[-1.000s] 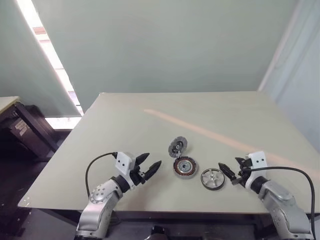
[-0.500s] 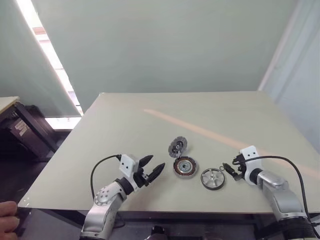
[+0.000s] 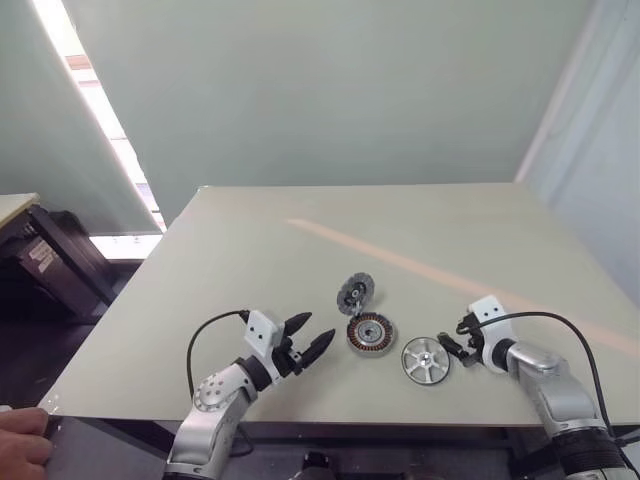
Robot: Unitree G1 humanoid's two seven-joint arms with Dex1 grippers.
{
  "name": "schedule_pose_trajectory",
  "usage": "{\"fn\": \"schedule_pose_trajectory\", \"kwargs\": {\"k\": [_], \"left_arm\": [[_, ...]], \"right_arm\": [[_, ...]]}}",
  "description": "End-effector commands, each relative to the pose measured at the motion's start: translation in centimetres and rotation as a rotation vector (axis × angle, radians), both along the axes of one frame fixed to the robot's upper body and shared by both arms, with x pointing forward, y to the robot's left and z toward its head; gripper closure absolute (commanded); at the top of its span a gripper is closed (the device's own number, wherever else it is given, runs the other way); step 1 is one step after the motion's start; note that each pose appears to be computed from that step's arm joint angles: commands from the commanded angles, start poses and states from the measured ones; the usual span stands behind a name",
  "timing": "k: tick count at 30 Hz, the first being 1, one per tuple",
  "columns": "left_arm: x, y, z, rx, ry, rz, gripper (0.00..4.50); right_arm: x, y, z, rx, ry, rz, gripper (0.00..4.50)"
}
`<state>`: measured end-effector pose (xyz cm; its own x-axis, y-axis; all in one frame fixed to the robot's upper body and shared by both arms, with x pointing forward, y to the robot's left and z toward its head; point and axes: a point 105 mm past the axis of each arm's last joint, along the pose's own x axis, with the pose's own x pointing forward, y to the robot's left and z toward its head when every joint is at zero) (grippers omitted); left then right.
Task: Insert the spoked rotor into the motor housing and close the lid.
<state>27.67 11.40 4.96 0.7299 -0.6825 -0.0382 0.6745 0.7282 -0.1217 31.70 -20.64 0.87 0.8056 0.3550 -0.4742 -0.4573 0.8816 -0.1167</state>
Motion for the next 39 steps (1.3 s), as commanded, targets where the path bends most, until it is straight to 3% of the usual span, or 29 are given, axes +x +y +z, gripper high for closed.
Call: {"fn": "schedule_pose_trajectory", "kwargs": {"k": [1,20,24,32,39], "left_arm": [[0.4,-0.4,1.0,-0.005,-0.049,-0.015,1.10],[0.5,-0.5,0.9,-0.009,-0.054,-0.028,1.10],[0.5,-0.6,0.9,-0.011,-0.055,-0.029,1.07],[0.5,-0.6,0.9,-0.012,-0.057,-0.031,1.07],[0.4,-0.8,0.9,-0.016,-0.055,-0.032,1.07]], "right_arm": [[0.3,-0.1,0.5,-0.025,-0.015,0.014,0.00],[0.8,1.4,-0.2,0.060,0.016,0.001,0.00],[0.7,1.6,-0.4,0.066,0.021,0.004,0.90],[0.7,1.7,-0.4,0.072,0.021,0.001,3.69],[1.4,1.2,0.4,0.087,-0.034,-0.052,3.70]]}}
